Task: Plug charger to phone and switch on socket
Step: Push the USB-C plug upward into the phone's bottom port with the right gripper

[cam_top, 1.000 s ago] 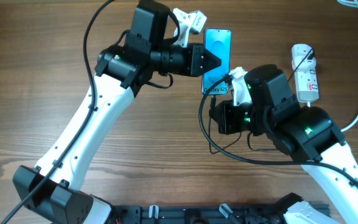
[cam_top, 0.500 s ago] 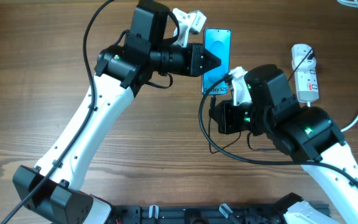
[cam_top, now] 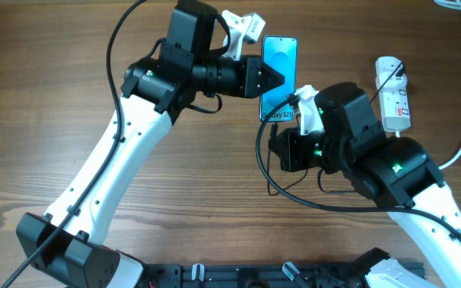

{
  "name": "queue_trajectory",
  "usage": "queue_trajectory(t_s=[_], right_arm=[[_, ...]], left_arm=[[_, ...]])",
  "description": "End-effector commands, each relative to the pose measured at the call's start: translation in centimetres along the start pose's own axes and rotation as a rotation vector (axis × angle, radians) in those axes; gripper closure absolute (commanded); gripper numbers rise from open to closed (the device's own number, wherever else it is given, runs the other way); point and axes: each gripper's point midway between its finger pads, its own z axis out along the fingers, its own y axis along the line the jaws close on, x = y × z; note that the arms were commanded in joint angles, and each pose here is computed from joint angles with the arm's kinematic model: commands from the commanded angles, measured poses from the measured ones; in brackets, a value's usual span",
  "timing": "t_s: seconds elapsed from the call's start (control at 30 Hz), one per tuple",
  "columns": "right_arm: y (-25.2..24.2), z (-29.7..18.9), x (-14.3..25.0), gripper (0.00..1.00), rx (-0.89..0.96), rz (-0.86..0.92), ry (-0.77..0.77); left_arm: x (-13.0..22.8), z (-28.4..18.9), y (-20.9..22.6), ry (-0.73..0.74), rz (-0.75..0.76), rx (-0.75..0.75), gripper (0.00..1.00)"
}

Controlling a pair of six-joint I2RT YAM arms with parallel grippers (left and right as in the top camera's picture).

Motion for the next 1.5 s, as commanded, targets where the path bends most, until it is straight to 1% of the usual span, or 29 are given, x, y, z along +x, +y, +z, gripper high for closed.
queue_trajectory(t_s=[0.0, 0.33, 0.67, 0.8, 1.47], right_arm=[[0.4, -0.2, -0.9, 0.96, -0.008, -0.002, -0.03], [0.0, -0.2, -1.2, 0.96, 0.021, -0.014, -0.048], [0.3, -0.2, -2.0, 0.96, 0.012, -0.049, -0.08], [0.2, -0.3, -2.1, 0.96, 0.017, -0.048, -0.084], [-0.4, -0.4, -2.8, 0.95, 0.053, -0.051, -0.121]], left_arm=[[0.1, -0.4, -1.3, 0.01, 0.021, 0.051, 0.96], [0.2, -0.4, -1.3, 0.015, 0.016, 0.049, 0.96], [0.5, -0.4, -1.2, 0.024, 0.007, 0.045, 0.96], [0.5, -0.4, -1.1, 0.027, 0.027, 0.043, 0.96], [0.8, -0.4, -1.0, 0.037, 0.015, 0.039, 0.96]])
